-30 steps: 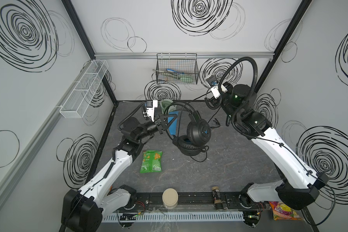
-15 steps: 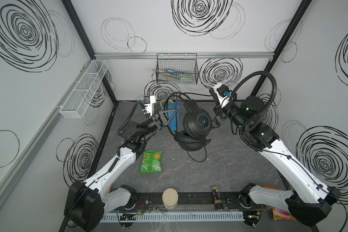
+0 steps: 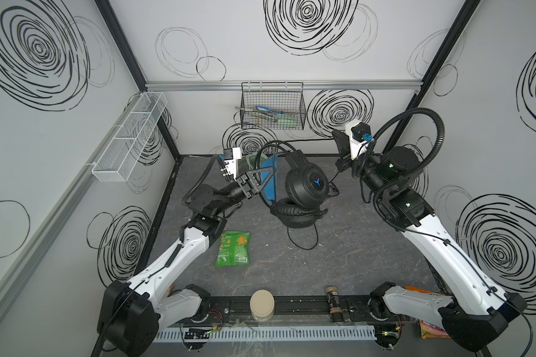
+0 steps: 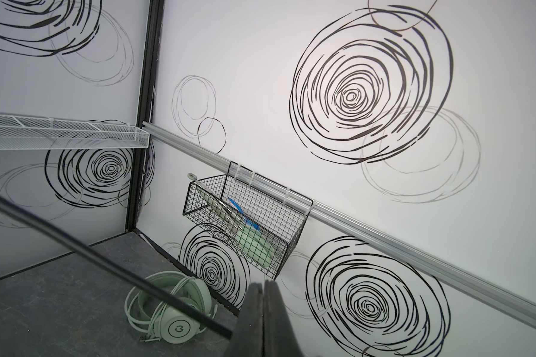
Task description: Wrap the headphones
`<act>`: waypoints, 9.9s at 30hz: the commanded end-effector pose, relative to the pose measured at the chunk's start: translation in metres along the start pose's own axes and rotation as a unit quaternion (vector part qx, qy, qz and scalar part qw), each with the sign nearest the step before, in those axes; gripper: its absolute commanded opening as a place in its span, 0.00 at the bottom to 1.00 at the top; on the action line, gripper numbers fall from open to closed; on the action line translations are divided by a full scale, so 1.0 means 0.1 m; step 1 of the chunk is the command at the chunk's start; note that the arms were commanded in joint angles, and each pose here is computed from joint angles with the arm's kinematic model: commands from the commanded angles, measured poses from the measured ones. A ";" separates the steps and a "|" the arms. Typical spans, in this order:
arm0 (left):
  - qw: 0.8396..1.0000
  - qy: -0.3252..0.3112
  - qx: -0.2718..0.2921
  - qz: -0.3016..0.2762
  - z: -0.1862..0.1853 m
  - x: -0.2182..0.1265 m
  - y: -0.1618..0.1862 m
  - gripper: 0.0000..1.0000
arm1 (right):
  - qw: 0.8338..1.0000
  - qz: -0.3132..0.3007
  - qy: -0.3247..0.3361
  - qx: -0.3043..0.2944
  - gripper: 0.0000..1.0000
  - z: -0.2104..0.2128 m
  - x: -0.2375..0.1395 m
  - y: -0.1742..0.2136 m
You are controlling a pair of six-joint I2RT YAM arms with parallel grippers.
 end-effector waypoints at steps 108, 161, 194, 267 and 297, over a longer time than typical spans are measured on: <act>0.973 0.081 0.191 -0.100 -1.57 0.59 -0.95 0.00 | 0.932 -0.029 -0.292 0.215 0.21 0.80 0.37 0.51; 0.887 -0.345 0.184 -0.248 -0.36 0.27 -1.50 0.00 | 0.921 0.124 -0.360 0.085 0.00 1.73 -0.18 0.83; 0.725 -0.571 0.385 0.027 0.16 -0.47 -0.84 0.00 | 0.929 0.028 -0.025 -0.367 0.01 1.07 0.15 -0.35; 0.962 -0.044 0.257 0.080 -1.01 0.20 -0.59 0.00 | 0.983 0.001 0.050 -0.178 0.16 -0.13 0.13 0.28; 0.981 0.068 0.156 -0.097 -1.18 0.26 -1.08 0.00 | 0.985 0.053 -0.162 0.025 0.00 0.96 0.13 0.96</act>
Point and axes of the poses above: each gripper's point midway between its finger pads, its own x axis out along the fingers, its own z axis along the line the jaws close on, y = z × x, the point moved 9 cm from there along -x, back along the fingers, and after that the axes turned 7 degrees about x, right-handed, at the moved point
